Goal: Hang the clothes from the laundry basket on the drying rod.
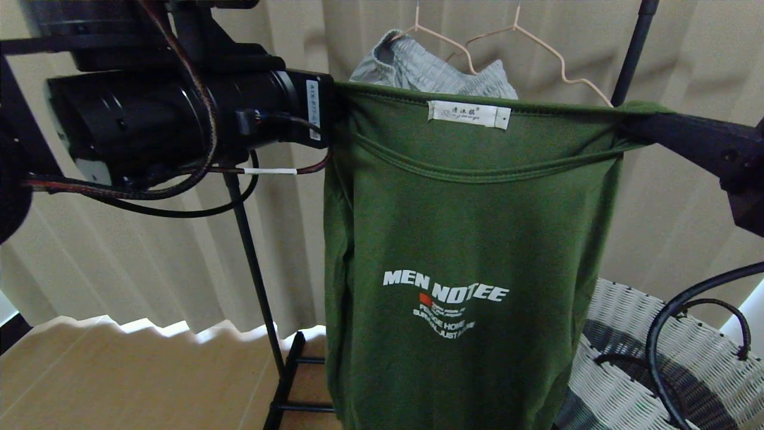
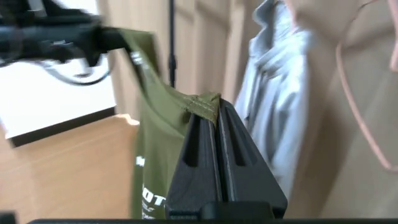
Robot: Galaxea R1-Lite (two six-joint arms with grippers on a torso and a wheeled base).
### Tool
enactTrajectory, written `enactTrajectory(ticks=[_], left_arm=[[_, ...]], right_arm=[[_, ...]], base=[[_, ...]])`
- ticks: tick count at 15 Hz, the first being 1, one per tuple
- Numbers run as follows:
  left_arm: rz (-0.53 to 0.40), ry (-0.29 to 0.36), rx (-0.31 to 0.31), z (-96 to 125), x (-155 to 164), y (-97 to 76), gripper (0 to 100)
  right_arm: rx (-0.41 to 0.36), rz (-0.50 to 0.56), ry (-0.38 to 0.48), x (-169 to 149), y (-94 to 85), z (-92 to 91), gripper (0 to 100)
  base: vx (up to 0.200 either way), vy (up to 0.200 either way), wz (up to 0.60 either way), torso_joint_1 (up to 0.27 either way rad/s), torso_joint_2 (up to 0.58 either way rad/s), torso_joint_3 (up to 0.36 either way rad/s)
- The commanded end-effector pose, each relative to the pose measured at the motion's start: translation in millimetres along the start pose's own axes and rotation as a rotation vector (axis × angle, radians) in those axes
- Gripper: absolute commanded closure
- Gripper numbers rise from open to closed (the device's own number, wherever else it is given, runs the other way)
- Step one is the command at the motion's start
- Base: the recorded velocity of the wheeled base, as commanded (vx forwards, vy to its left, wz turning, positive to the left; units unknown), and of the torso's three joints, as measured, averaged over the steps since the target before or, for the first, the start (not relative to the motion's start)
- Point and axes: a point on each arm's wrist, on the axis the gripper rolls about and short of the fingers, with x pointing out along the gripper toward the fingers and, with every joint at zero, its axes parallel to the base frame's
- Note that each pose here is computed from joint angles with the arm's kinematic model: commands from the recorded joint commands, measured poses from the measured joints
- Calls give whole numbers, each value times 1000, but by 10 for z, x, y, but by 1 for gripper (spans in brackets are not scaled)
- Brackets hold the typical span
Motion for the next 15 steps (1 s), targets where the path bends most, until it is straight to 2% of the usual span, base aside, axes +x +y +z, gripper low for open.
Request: enactTrajectory(ticks=[1,3,9,12,15], left_arm=[[3,41,5,-127,162,-13,100],[8,46,5,-144,183,3,100],[31,56,4,-159,144,79,100],[27,93,-18,-79,-91,116,100],[-61,79,-41,56,-430,140,100]], right_arm=[[6,36,17,-75,34,-75,100],[7,71,22,-93,48,-88,100],[5,56,52,16,-19,-167,100],[-17,35,47,193,-145,-243,100],[-40,11,-5,420,-311,-303,100]], base=[[0,0,0,0,0,0],[0,0,0,0,0,0],[0,0,0,0,0,0],[0,0,0,0,0,0],[0,0,0,0,0,0]])
